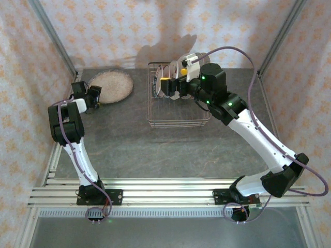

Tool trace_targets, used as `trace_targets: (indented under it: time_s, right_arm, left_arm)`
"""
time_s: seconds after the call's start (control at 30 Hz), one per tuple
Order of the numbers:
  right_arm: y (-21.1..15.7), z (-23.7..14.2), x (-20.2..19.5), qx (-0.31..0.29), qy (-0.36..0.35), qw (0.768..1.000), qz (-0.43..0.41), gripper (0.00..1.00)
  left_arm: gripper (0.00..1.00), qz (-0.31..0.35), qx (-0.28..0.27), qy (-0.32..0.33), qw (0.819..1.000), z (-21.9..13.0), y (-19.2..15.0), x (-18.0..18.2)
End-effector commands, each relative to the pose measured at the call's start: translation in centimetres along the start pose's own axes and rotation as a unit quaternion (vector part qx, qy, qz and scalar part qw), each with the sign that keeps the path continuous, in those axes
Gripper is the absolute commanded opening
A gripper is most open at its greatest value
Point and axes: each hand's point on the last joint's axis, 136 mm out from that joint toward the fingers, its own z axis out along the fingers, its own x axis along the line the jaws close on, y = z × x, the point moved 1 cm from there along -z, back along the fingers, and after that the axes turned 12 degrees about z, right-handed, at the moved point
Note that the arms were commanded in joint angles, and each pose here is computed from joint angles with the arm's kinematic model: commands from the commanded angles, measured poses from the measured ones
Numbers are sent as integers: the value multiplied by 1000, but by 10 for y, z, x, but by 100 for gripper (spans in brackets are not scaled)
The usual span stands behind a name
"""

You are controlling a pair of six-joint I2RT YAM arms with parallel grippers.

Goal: Unload the plates from the dish rack

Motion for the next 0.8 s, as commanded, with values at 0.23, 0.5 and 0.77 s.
trace_targets:
  time_s: [0.23, 0.5, 0.77]
  right_arm:
    - [22, -15, -8, -36, -47, 998, 7, 99]
    - [43, -30, -46, -63, -185, 981, 3, 100]
    - [81, -52, -124, -84, -340, 932, 91, 95]
  left_arm:
    - [72, 1, 41, 84, 996, -22, -5, 15]
    - [81, 1, 52, 112, 992, -37, -8, 16]
    - [99, 0, 48, 115, 992, -72, -18, -3]
